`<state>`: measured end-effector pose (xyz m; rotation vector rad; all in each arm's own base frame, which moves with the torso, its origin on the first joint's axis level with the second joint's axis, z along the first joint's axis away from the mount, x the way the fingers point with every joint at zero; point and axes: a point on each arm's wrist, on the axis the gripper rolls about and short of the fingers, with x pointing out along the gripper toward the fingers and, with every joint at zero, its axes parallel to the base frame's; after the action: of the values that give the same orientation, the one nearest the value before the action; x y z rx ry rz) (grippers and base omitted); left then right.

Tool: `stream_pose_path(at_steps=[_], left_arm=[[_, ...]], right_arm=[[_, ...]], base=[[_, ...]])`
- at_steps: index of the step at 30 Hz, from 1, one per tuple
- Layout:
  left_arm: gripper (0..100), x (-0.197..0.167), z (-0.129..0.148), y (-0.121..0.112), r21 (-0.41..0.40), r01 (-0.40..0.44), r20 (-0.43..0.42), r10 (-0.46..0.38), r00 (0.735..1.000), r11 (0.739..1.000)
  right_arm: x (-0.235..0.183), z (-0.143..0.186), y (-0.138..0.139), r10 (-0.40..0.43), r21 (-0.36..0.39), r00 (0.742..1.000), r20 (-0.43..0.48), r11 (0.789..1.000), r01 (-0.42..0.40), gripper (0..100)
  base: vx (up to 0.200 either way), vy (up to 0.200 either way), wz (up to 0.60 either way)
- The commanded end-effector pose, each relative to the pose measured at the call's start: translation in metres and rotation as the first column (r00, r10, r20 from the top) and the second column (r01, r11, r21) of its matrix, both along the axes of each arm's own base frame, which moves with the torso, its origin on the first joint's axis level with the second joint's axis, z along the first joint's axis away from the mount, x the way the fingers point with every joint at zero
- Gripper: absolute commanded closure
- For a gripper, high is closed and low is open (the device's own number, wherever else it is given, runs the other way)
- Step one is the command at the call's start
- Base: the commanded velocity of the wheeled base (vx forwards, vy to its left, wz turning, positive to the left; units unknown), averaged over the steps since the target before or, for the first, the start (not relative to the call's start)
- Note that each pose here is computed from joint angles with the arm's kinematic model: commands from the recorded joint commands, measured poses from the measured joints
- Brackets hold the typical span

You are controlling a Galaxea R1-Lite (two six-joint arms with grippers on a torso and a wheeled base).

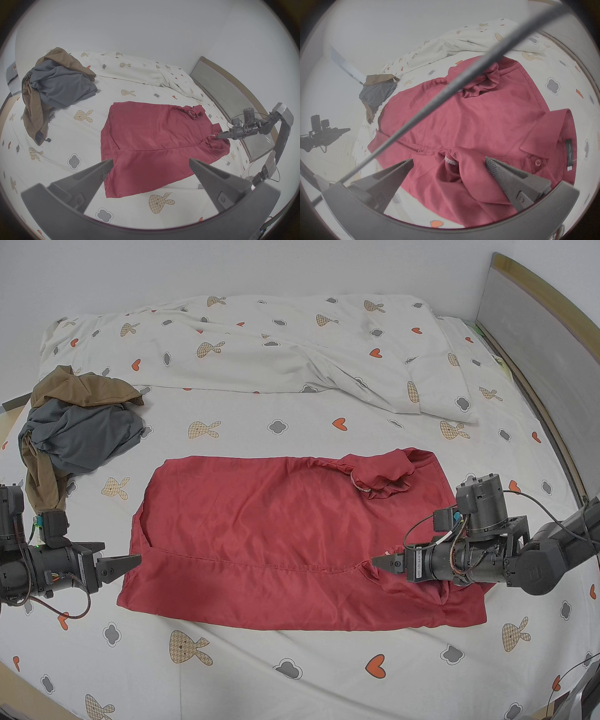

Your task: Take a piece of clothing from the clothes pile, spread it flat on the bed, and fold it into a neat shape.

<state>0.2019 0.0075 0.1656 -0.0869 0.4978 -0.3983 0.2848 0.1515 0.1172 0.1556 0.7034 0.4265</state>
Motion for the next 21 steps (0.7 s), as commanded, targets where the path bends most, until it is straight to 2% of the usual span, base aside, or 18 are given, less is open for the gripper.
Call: stream_pose_path(at_steps=[1, 8, 15, 21], left_arm=[[0, 0.000, 0.000, 0.000, 0.000, 0.000, -0.002, 0.000, 1.000, 1.000], [0, 0.000, 0.000, 0.000, 0.000, 0.000, -0.001, 0.000, 1.000, 1.000], [0, 0.000, 0.000, 0.000, 0.000, 0.000, 0.001, 0.000, 1.000, 1.000], [0, -0.001, 0.000, 0.000, 0.000, 0.000, 0.003, 0.000, 1.000, 1.000]], right_arm=[[-0.022, 0.012, 0.001, 0.037, 0.020, 0.999, 0.017, 0.999, -0.037, 0], [-0.039, 0.005, 0.007, 0.083, 0.005, 0.997, -0.011, 0.997, -0.083, 0], [-0.041, -0.006, 0.008, 0.089, -0.013, 0.995, -0.048, 0.996, -0.090, 0], [-0.041, -0.030, 0.010, 0.094, -0.048, 0.988, -0.126, 0.994, -0.100, 0]], base=[[0.000, 0.000, 0.00], [0.000, 0.000, 0.00], [0.000, 0.000, 0.00], [0.000, 0.000, 0.00]])
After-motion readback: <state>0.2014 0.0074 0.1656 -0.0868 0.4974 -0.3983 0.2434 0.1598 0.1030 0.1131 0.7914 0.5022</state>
